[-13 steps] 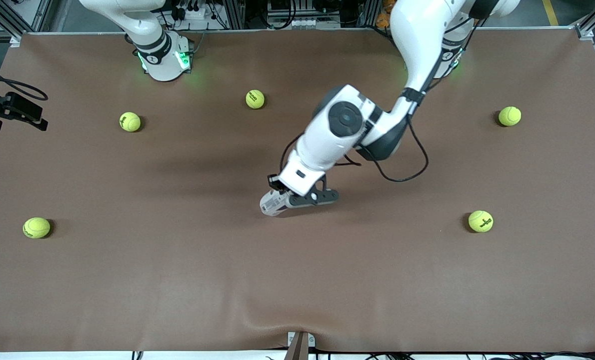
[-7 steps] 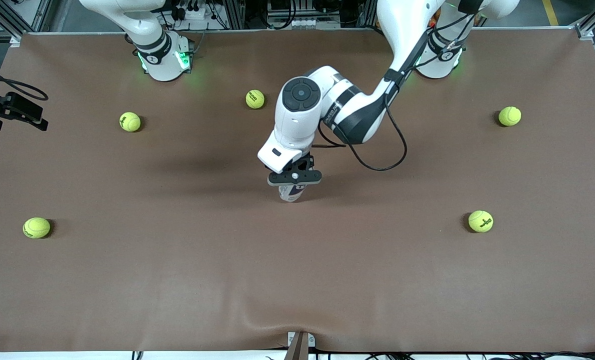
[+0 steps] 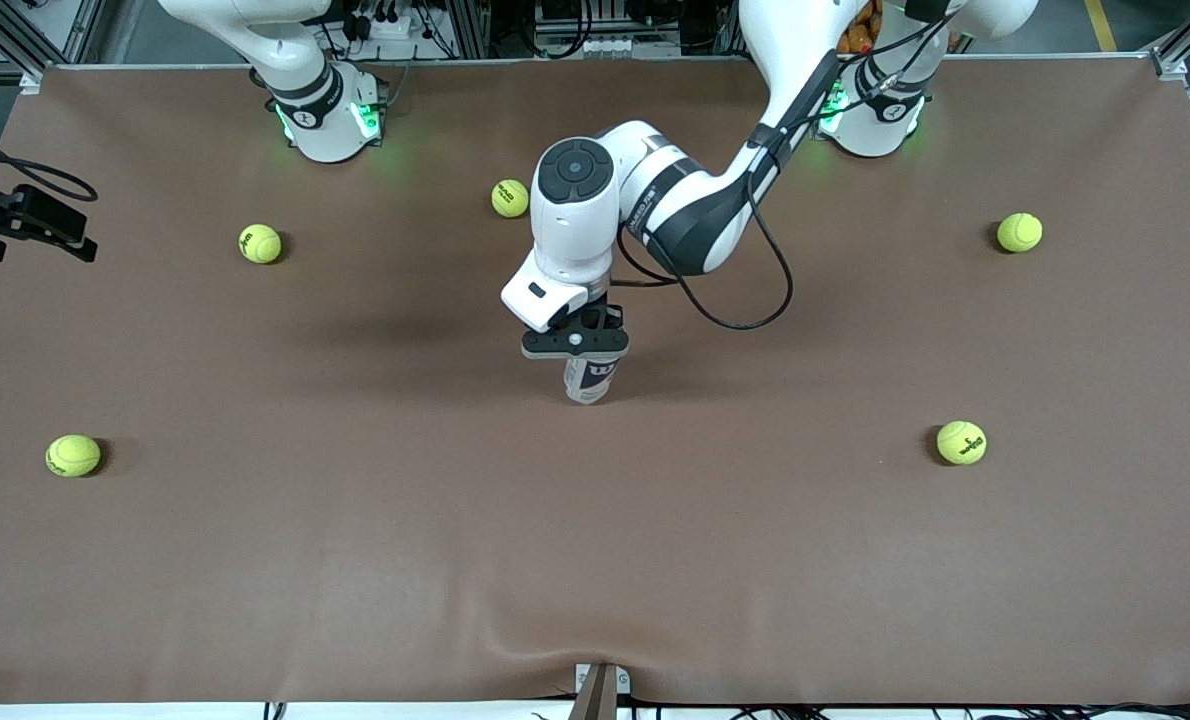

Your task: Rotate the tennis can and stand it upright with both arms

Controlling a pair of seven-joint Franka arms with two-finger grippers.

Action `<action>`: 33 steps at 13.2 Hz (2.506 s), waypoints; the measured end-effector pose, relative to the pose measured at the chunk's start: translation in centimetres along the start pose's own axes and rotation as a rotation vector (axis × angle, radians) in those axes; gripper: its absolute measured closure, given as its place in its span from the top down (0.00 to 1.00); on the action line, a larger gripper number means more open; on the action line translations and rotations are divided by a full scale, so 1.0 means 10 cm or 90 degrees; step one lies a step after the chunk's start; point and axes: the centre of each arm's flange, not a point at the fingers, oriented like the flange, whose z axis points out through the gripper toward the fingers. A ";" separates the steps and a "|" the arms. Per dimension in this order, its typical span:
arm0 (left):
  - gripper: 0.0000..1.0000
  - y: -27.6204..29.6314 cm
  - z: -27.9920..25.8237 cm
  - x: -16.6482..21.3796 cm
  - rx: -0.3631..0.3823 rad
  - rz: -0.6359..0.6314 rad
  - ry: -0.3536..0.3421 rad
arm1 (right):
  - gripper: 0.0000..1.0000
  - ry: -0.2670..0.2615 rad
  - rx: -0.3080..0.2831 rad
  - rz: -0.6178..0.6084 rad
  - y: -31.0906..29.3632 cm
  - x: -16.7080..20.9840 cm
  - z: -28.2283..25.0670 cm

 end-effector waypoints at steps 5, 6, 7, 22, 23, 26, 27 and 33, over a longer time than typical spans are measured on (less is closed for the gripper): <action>0.54 -0.02 0.00 0.02 0.006 0.003 0.007 | 1.00 0.000 0.000 0.000 0.00 0.00 0.00; 0.65 -0.01 0.00 0.02 0.006 0.003 0.008 | 1.00 0.000 0.000 0.000 0.00 0.00 0.00; 0.77 -0.01 -0.02 0.03 0.004 0.003 0.009 | 1.00 0.000 0.000 0.000 0.00 0.00 0.00; 1.00 -2.37 -2.79 1.01 0.018 -0.204 0.055 | 1.00 0.000 0.000 -0.001 -0.01 0.00 0.00; 1.00 -2.63 -2.89 1.05 0.029 -0.193 0.048 | 1.00 0.000 0.000 -0.001 -0.01 0.00 0.00; 1.00 -3.50 -3.15 1.19 0.057 -0.143 0.024 | 1.00 0.000 0.000 -0.001 -0.01 0.00 0.00; 1.00 -3.78 -3.22 1.22 0.063 -0.127 0.017 | 1.00 0.000 0.000 -0.001 -0.01 0.00 0.00; 1.00 -4.97 -3.20 1.12 0.083 -0.046 -0.051 | 1.00 -0.001 0.000 -0.002 -0.01 0.01 0.01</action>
